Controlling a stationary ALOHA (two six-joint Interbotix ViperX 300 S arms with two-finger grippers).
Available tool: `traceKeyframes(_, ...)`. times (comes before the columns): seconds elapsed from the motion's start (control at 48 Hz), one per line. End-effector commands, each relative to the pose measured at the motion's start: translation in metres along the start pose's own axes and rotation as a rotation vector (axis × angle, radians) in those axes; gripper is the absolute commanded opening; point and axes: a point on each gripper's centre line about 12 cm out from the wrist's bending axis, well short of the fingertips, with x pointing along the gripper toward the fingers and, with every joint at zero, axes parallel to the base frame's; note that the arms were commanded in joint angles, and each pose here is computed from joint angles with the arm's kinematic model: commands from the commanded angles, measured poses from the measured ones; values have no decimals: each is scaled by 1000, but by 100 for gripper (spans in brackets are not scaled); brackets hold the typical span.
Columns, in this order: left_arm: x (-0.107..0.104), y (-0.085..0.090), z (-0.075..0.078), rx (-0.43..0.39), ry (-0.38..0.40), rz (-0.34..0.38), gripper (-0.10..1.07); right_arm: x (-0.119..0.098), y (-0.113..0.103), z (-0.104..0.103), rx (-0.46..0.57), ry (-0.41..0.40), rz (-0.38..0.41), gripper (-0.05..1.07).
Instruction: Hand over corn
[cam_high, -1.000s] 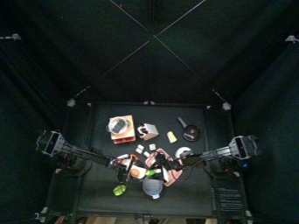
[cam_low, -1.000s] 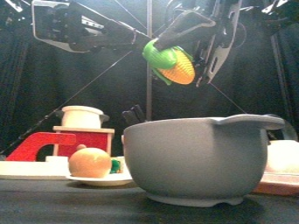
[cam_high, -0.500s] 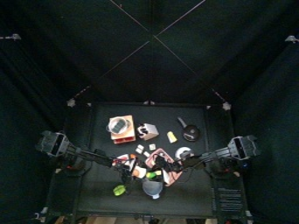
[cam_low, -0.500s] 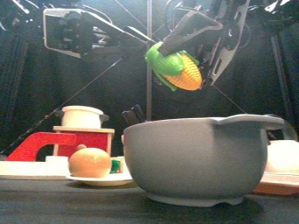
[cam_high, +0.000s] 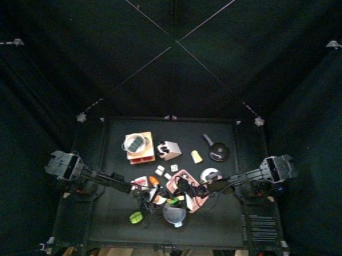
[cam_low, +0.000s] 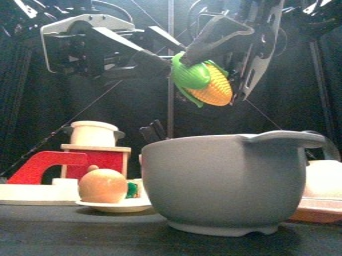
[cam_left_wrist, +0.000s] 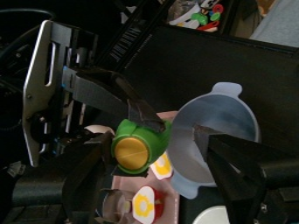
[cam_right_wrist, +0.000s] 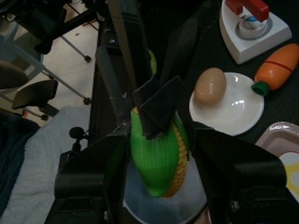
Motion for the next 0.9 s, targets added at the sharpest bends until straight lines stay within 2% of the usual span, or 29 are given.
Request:
traceKeyframes(0.0, 4, 8, 8, 20, -21, 20, 103, -2, 6, 11, -1, -32, 17, 74)
traceKeyframes(0.333, 7, 8, 7, 89, -15, 18, 101, 0, 4, 9, 1, -24, 13, 74)
traceKeyframes(0.688, 11, 9, 4, 55, 0, 29, 78, 2, 4, 7, 1, -19, 13, 74)
traceKeyframes(0.875, 13, 6, 0, 37, 16, 26, 74, 2, 4, 7, 1, -19, 13, 74)
